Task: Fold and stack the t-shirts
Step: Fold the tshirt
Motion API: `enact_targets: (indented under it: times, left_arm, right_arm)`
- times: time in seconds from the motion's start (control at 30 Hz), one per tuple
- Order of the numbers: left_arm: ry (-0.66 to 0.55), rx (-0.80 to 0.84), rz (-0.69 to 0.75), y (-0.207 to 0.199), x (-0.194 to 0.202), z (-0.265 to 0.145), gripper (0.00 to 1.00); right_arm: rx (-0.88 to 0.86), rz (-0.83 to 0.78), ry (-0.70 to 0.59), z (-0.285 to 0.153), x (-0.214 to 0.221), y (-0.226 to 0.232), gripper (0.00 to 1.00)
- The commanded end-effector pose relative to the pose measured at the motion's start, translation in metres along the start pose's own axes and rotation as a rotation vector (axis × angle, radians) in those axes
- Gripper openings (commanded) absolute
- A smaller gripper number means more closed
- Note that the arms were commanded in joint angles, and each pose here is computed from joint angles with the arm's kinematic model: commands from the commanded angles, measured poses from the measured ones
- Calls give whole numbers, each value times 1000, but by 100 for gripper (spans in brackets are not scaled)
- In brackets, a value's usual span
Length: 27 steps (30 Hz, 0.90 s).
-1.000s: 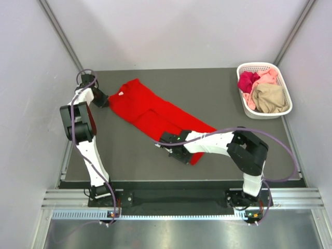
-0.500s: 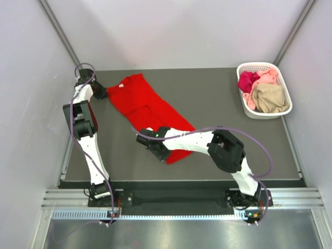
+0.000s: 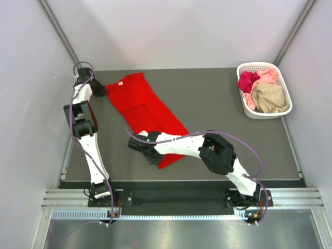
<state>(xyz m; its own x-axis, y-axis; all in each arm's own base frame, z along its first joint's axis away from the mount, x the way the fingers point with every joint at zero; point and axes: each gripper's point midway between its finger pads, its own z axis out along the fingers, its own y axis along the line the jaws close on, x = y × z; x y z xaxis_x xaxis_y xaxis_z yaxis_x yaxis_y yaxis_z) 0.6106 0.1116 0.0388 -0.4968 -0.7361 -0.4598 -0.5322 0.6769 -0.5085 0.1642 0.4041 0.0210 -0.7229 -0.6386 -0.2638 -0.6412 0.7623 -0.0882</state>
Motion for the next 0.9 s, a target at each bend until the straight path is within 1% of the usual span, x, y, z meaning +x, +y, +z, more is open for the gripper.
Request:
enact_targets:
  times: [0.0,0.07,0.1,0.17,0.23,0.27,0.33,0.37,0.4,0.43,0.47,0.5,0.57,0.67,0.73,0.77,0.8,0.83,0.87]
  left_arm:
    - [-76,5,5,11,-30,1,0]
    - [-78,12,-5,11,-33,1,0]
    - [-80,15,-11,12,-34,1,0]
    - [-71,25,-15,10,-32,4,0]
    - [-59,47,-12,5,-32,2,0]
    - [-52,44,-7,6,-31,3,2]
    - [-53,27,4,6,-33,-5,16]
    - [-76,10,9,5,-39,-14,24]
    - [-78,-10,15,9,-38,-17,35]
    - [-82,-24,18,10,-38,-21,40]
    - [-106,-39,21,8,-45,-31,41]
    - [-101,-49,20,12,-43,-33,44]
    - [-105,-54,32,10,-46,-41,45]
    - [-86,-66,35,8,-43,-53,45]
    - [-71,-100,36,14,-38,-59,45]
    - [-78,-113,34,13,-40,-69,46]
    - [-50,-164,21,26,-29,-72,45]
    - [-52,-169,11,24,-28,-83,46]
    - [1,-192,-17,35,-8,-83,46]
  right_arm:
    - [-55,96,-87,-8,-27,24,4]
    - [-80,141,-124,-9,-38,31,5]
    - [-94,165,-134,-10,-42,35,7]
    - [-103,187,-144,-8,-47,38,8]
    - [-118,202,-151,-10,-50,42,14]
    - [-115,207,-160,-12,-52,41,15]
    - [-92,218,-207,-25,-61,31,23]
    - [-91,220,-221,-31,-63,28,26]
    - [-97,218,-246,-41,-68,22,33]
    - [-98,223,-256,-45,-69,18,36]
    - [-100,231,-262,-48,-70,14,37]
    - [-112,228,-263,-54,-66,10,38]
    - [-158,227,-289,-70,-71,5,38]
    - [-161,209,-285,-72,-62,-7,34]
    - [-160,196,-268,-72,-53,-15,31]
    - [-156,192,-259,-71,-49,-18,30]
    - [-144,192,-253,-72,-43,-27,28]
    - [-139,202,-255,-72,-42,-33,27]
    - [-157,213,-271,-81,-43,-38,27]
